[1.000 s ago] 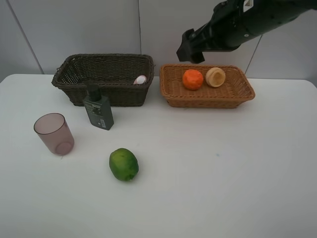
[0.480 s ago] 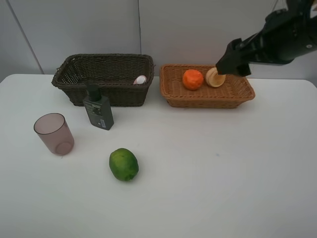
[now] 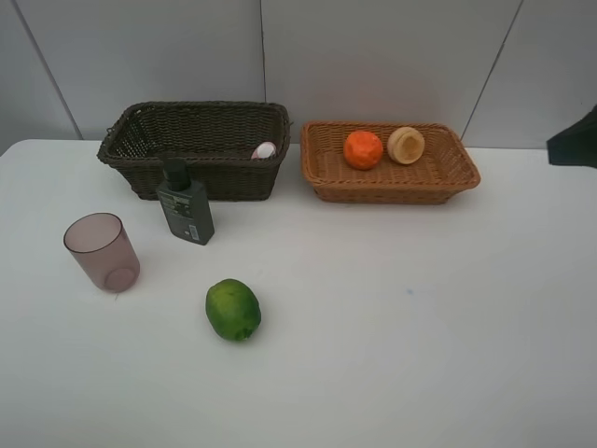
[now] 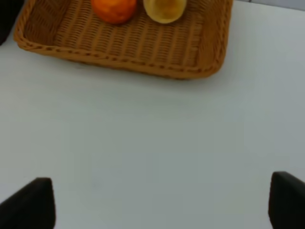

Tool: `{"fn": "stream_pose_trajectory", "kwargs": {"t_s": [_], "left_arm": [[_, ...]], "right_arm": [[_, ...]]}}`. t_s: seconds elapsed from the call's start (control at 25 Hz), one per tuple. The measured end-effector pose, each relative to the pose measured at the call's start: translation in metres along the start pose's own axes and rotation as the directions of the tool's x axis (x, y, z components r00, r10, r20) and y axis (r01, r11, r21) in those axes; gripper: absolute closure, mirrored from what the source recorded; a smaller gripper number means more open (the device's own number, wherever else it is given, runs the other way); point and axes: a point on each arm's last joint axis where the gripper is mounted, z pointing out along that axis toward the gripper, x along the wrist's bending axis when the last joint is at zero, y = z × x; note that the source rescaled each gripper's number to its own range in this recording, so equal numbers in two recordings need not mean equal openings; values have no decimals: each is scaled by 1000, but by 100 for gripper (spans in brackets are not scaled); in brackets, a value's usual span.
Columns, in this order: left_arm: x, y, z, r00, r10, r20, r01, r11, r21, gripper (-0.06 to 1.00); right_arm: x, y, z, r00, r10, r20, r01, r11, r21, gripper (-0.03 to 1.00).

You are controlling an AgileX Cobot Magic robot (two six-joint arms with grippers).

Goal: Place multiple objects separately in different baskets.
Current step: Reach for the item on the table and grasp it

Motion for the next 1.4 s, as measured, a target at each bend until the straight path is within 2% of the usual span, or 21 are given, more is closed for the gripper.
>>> {"fn": "stream_pose_trajectory", "kwargs": {"t_s": [0.16, 0.28, 0.64, 0.84, 1.08, 1.2, 1.4], "left_arm": [[0, 0, 0, 1000, 0, 0, 0, 1000, 0, -5], [0, 0, 0, 1000, 0, 0, 0, 1000, 0, -5], [0, 0, 0, 1000, 0, 0, 0, 1000, 0, -5], [0, 0, 0, 1000, 0, 0, 0, 1000, 0, -5], [0, 0, 0, 1000, 0, 0, 0, 1000, 0, -5], [0, 0, 0, 1000, 0, 0, 0, 1000, 0, -5], [0, 0, 0, 1000, 0, 0, 0, 1000, 0, -5]], "right_arm": [[-6, -23, -34, 996, 87, 37, -87, 996, 20, 0], [-8, -40, -52, 993, 104, 58, -105, 994, 12, 0], [-9, -75, -91, 990, 124, 67, -120, 991, -62, 0], [-10, -97, -110, 988, 134, 75, -121, 981, -150, 0], [-8, -138, -111, 987, 147, 65, -127, 963, -239, 0], [-4, -152, -103, 988, 151, 28, -139, 959, -248, 0], [-1, -154, -94, 988, 153, -3, -149, 958, -244, 0]]}}
